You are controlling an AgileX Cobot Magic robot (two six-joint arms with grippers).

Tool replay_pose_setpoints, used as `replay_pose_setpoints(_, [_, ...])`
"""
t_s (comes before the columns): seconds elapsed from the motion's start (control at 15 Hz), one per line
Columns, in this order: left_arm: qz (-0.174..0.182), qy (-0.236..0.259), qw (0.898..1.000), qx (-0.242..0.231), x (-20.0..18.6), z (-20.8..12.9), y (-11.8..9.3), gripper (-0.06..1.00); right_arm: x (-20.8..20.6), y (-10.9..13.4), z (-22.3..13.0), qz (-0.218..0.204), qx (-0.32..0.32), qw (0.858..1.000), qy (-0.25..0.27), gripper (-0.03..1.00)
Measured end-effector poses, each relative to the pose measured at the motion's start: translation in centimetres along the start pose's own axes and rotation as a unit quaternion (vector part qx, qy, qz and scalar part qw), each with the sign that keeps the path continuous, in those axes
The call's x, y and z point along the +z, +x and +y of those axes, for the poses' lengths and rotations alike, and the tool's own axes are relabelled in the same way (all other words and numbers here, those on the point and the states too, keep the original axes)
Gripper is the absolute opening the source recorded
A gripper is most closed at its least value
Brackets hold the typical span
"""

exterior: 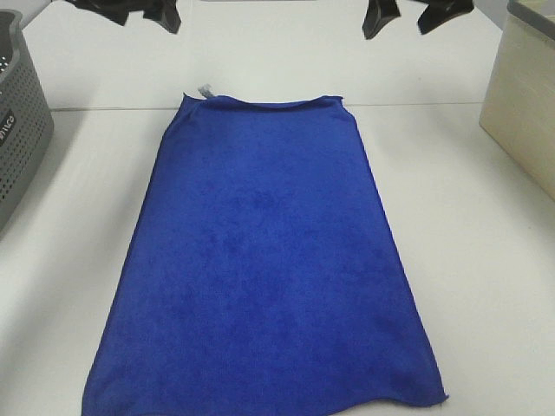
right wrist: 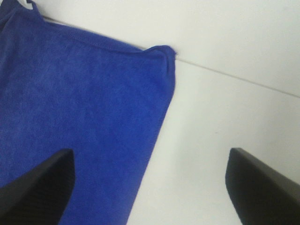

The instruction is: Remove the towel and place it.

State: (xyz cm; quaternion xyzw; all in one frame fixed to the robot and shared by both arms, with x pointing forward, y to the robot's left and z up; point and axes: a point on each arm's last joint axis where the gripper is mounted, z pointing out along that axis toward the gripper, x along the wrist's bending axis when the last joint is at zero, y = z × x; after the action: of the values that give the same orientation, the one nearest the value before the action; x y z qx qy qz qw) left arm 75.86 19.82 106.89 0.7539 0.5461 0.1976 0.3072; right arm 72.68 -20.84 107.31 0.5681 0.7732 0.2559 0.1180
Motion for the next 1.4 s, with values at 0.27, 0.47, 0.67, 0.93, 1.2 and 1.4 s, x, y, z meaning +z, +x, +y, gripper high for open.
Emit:
replay_pose_setpoints(0.27, [0.092, -0.001, 0.993, -0.078, -9.3, 0.6, 7.1, 0.79, -8.6, -3.7, -0.2, -0.027, 0.06, 0.997, -0.039, 0.85])
replay_pose_setpoints(0.47, [0.135, 0.015, 0.982, -0.129, -12.0, -1.2, 12.9, 0.79, -11.8, -5.5, -1.2, -0.049, 0.085, 0.995, -0.032, 0.85])
replay_pose_setpoints(0.67, [0.125, 0.015, 0.985, -0.12, -12.9, -1.0, 11.9, 0.79, -12.7, -4.9, -2.3, -0.055, 0.087, 0.995, -0.017, 0.85])
replay_pose_setpoints(0.93, [0.125, 0.051, 0.984, -0.114, -18.5, -3.9, 8.8, 0.79, -18.5, -2.1, -9.2, -0.083, 0.094, 0.992, 0.021, 0.84])
replay_pose_setpoints(1.2, [0.148, 0.06, 0.981, -0.108, -27.0, -10.8, 4.3, 0.79, -24.1, 2.3, -20.1, -0.087, 0.094, 0.991, 0.023, 0.83])
replay_pose_setpoints(1.4, [0.165, 0.006, 0.982, -0.097, -31.7, -16.5, 1.1, 0.79, -25.6, 4.9, -28.1, -0.087, 0.095, 0.992, 0.005, 0.83])
